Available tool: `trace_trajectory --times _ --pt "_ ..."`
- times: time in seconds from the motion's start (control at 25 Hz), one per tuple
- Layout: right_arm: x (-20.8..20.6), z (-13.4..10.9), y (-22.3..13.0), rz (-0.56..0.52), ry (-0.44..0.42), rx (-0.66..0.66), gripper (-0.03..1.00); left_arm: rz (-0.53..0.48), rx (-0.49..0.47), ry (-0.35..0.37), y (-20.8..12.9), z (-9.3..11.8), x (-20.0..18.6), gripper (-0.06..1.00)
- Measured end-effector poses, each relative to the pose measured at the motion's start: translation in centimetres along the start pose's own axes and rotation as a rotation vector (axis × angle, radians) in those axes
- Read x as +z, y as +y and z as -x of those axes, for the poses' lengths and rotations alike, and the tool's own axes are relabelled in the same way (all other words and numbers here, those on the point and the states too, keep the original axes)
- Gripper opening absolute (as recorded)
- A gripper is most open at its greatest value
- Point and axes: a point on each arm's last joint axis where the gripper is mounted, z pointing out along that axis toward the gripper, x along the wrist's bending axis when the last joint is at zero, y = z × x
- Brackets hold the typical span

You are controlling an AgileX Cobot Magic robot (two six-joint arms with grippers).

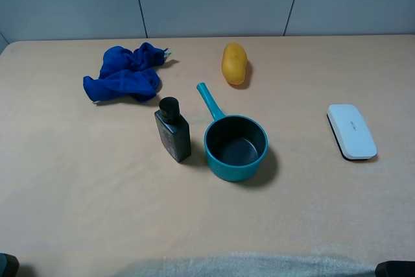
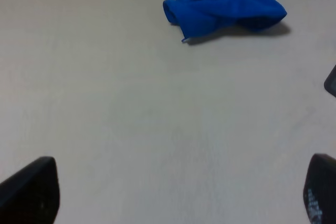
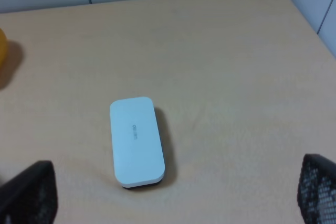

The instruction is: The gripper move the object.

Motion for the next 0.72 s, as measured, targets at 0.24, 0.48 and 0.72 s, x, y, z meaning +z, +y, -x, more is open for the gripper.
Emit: trace_trajectory --times 0.24,0.48,0.72 --pt "0.02 0.0 -0.02 -0.001 0.0 0.0 0.69 0.0 0.0 0.0 0.0 0.0 0.0 0.93" --pt "0.02 0.0 -0.02 -0.001 0.0 0.0 0.69 0.0 0.0 0.0 0.0 0.0 0.0 0.93" --pt "0.02 0.0 -0.02 -0.001 0.0 0.0 0.69 0.0 0.0 0.0 0.0 0.0 0.0 0.93"
